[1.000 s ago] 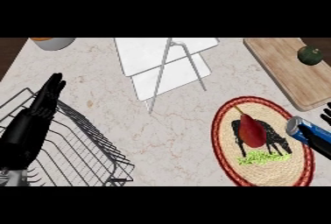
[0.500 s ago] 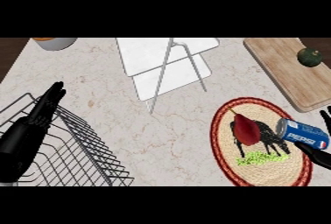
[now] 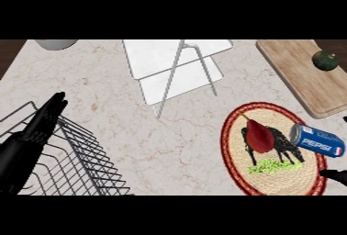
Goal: Pick the pear from the placemat and place it in the tiered shelf
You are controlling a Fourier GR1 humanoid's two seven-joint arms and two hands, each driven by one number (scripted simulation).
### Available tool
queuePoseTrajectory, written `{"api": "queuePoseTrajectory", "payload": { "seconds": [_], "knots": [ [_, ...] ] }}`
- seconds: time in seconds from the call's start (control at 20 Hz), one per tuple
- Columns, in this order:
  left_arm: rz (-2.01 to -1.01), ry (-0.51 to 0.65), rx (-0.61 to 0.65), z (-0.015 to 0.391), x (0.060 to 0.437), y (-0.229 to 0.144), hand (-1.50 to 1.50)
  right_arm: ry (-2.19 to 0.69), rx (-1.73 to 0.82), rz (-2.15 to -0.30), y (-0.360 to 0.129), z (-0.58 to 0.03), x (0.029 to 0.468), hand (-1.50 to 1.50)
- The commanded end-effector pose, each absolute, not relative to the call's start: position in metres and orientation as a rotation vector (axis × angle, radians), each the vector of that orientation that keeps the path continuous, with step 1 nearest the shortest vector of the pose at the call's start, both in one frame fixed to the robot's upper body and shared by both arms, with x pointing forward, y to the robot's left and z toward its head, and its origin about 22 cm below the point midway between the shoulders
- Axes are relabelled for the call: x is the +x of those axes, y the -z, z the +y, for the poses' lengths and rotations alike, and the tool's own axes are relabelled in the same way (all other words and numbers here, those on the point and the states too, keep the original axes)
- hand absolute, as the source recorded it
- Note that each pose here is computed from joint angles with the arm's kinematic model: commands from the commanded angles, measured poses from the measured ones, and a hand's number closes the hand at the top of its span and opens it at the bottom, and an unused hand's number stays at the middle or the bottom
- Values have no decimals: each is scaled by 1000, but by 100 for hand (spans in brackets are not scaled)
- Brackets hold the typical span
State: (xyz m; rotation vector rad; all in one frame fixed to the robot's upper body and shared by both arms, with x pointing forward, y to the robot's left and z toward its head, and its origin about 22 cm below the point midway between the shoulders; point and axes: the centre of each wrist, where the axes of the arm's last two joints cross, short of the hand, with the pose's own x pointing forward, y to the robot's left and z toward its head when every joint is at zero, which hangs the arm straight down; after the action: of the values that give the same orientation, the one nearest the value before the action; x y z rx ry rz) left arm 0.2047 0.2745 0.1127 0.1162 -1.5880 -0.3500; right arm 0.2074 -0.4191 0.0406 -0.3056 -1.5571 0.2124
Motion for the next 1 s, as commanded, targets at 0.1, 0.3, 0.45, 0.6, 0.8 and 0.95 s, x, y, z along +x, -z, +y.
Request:
{"api": "queuePoseTrajectory", "payload": {
  "seconds": [0.1, 0.3, 0.45, 0.6, 0.8, 0.95],
  "knots": [
    [-1350, 285, 138, 284, 194, -59, 0, -497, -658, -1323, -79, -436, 206, -150],
    [-1342, 277, 112, 278, 194, -56, 0, -522, -703, -1273, -93, -409, 220, -150],
    [-1320, 290, 109, 273, 190, -46, 0, -516, -653, -1266, -87, -382, 225, -150],
    [-1351, 294, 114, 272, 198, -51, 0, -540, -607, -1233, -88, -353, 232, -150],
    [-1335, 299, 127, 282, 196, -48, 0, -570, -618, -1123, -88, -335, 234, -150],
    [-1344, 307, 124, 278, 198, -47, 0, -571, -613, -1074, -91, -323, 239, -150]
  ]
}}
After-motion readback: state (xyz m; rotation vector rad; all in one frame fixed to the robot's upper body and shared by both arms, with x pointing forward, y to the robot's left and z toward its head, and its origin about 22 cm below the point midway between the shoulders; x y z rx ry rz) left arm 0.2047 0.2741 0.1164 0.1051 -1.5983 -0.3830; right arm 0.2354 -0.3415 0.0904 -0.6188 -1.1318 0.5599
